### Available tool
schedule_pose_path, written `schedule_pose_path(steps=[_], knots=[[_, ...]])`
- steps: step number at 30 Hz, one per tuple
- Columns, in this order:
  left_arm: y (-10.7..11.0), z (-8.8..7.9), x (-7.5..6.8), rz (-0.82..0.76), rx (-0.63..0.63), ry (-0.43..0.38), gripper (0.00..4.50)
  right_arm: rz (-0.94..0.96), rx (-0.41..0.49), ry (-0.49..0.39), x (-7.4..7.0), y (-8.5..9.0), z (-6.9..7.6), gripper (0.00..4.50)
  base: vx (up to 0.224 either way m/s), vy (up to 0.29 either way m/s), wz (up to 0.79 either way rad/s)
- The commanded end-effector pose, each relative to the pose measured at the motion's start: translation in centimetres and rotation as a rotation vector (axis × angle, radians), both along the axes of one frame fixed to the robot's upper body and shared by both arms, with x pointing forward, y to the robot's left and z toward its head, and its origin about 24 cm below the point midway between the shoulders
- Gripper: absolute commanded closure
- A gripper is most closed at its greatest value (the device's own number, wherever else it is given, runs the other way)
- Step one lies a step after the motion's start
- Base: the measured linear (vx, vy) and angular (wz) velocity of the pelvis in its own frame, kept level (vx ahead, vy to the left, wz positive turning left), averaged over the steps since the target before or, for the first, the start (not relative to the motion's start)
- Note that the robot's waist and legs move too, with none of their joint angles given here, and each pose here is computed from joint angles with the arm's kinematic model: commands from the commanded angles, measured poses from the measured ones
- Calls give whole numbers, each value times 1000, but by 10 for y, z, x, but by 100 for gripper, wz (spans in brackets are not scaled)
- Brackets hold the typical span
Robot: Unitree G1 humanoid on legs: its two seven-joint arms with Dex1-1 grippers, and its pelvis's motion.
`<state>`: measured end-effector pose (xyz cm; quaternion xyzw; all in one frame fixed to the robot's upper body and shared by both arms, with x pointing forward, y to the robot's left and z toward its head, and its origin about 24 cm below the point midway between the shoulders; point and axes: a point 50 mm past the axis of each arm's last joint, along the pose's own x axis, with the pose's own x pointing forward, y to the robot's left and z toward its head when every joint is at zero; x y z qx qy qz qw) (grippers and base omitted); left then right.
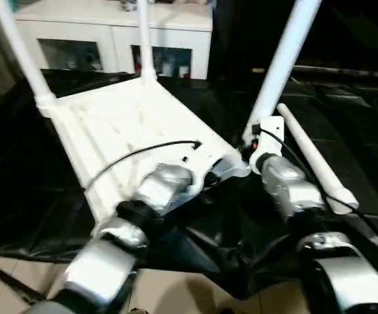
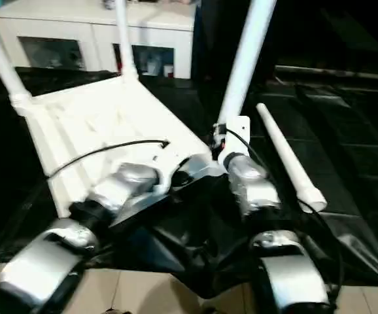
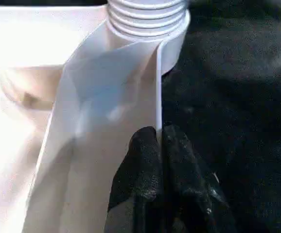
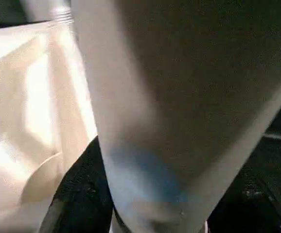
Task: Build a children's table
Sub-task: Insert table leg to table base
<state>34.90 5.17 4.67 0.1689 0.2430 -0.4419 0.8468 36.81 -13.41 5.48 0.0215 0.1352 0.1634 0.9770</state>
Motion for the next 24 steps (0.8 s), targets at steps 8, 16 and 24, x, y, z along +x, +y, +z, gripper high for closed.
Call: schedule_pose_path(steps=[8, 16, 24], knots=[[34, 30, -13, -342, -31, -105, 450, 524, -50, 247, -51, -11, -47, 259, 0, 0, 0], [61, 34, -28, -504, -12, -54, 450, 766, -67, 282, -69, -28, -39, 259, 46, -20, 7], [68, 41, -26, -507, -22, -51, 450, 825, -42, 302, -73, -26, -39, 259, 32, -24, 2]])
